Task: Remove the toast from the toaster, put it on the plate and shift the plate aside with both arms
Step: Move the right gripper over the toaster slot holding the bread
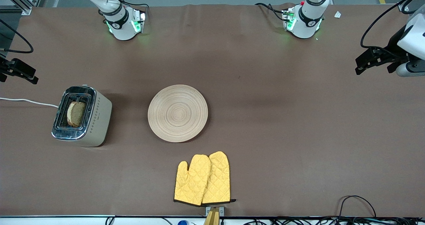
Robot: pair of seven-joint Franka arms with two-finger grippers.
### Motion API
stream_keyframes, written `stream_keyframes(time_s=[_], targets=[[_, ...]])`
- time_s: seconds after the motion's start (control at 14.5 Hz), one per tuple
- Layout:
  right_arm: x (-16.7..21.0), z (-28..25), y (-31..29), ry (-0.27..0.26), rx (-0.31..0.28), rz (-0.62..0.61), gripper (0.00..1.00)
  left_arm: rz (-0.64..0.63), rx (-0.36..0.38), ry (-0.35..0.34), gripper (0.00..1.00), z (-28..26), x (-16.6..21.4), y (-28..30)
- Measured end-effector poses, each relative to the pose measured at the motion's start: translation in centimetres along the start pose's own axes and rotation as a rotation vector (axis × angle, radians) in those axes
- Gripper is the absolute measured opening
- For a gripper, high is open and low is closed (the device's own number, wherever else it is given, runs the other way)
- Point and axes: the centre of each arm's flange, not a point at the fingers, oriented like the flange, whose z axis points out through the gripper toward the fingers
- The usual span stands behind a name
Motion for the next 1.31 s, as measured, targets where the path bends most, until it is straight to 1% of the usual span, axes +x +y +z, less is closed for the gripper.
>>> stream_keyframes(time_s=[0.34, 0.55, 0.76, 0.97, 1.31], targets=[[0.1, 0.3, 0.0, -0.001, 0.0, 0.0, 1.0, -0.007, 0.0, -0.006, 1.0, 0.4, 0.4, -0.4], [0.5, 1.9, 0.1, 0.014, 0.002, 0.002, 1.0, -0.028, 0.0, 0.0, 1.0, 0.1, 0.6, -1.6], [1.1, 7.4, 0.3, 0.021, 0.01, 0.008, 1.0, -0.031, 0.0, 0.003, 1.0, 0.0, 0.7, -1.7], [1.5, 11.8, 1.1, -0.003, 0.011, 0.023, 1.0, -0.031, 0.0, 0.0, 1.0, 0.1, 0.7, -1.7], [4.1, 19.1, 1.0, -0.015, 0.013, 0.022, 1.0, -0.03, 0.0, -0.001, 1.0, 0.2, 0.8, -1.7]])
